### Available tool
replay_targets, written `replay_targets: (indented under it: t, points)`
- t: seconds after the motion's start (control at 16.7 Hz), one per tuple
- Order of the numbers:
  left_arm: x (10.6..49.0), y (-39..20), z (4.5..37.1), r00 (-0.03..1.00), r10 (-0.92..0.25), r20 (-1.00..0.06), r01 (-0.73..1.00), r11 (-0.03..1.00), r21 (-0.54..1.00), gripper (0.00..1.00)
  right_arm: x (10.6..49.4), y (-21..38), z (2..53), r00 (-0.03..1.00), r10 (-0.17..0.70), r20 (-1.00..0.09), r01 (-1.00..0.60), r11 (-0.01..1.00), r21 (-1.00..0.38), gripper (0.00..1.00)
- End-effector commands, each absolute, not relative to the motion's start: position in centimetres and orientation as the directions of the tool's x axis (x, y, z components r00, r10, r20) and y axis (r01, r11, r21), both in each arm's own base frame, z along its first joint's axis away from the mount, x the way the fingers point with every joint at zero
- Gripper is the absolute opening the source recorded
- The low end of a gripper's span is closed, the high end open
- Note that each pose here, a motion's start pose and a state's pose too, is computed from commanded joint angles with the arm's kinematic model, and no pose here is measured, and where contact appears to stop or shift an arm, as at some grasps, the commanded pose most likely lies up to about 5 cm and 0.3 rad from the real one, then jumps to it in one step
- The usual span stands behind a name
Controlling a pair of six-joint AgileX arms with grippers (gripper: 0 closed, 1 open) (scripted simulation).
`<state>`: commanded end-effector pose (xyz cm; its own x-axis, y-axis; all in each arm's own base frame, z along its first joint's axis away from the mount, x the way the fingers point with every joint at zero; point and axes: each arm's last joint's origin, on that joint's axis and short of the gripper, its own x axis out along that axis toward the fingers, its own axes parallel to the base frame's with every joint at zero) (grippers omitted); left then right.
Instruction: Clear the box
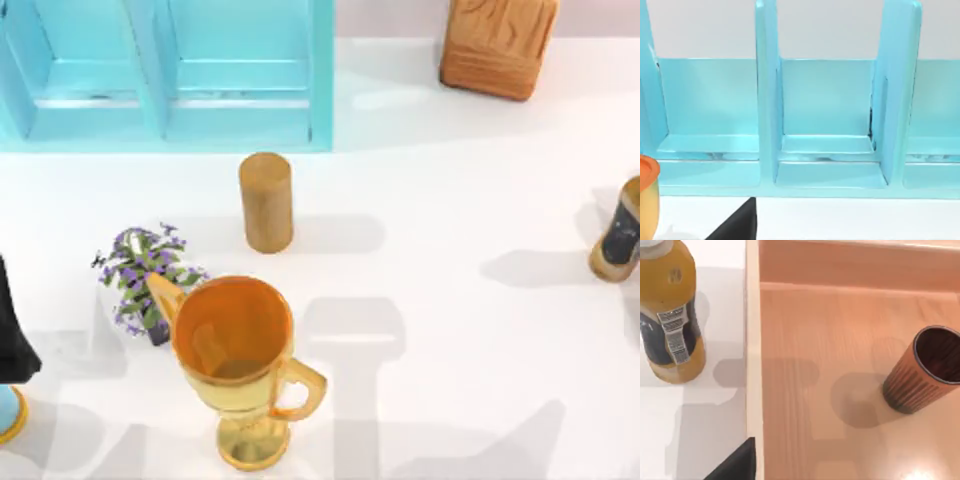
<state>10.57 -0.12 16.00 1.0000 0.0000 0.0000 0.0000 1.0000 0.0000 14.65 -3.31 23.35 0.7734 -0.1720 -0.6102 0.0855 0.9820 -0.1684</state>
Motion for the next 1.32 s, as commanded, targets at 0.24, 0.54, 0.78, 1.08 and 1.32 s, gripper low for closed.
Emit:
replay_targets:
  t: [0.24,0.54,0.78,1.08,1.32]
  points:
    - [10.6,-0.1,16.0,1.000,0.000,0.000,0.000,1.000,0.000,1.00,19.3,-6.6,24.6,0.478,-0.163,-0.863,0.049,0.986,-0.159,1.00]
    - [10.6,-0.1,16.0,1.000,0.000,0.000,0.000,1.000,0.000,1.00,23.8,-11.3,24.1,0.154,-0.069,-0.986,0.017,0.998,-0.067,1.00]
    - [10.6,-0.1,16.0,1.000,0.000,0.000,0.000,1.000,0.000,1.00,25.6,-13.8,23.3,0.016,-0.002,-1.000,0.013,1.000,-0.002,1.00]
    - [10.6,-0.1,16.0,1.000,0.000,0.000,0.000,1.000,0.000,1.00,25.7,-14.1,23.2,0.000,0.007,-1.000,0.013,1.000,0.007,1.00]
    - [10.6,-0.1,16.0,1.000,0.000,0.000,0.000,1.000,0.000,1.00,25.7,-14.0,22.3,0.001,0.006,-1.000,0.014,1.000,0.006,1.00]
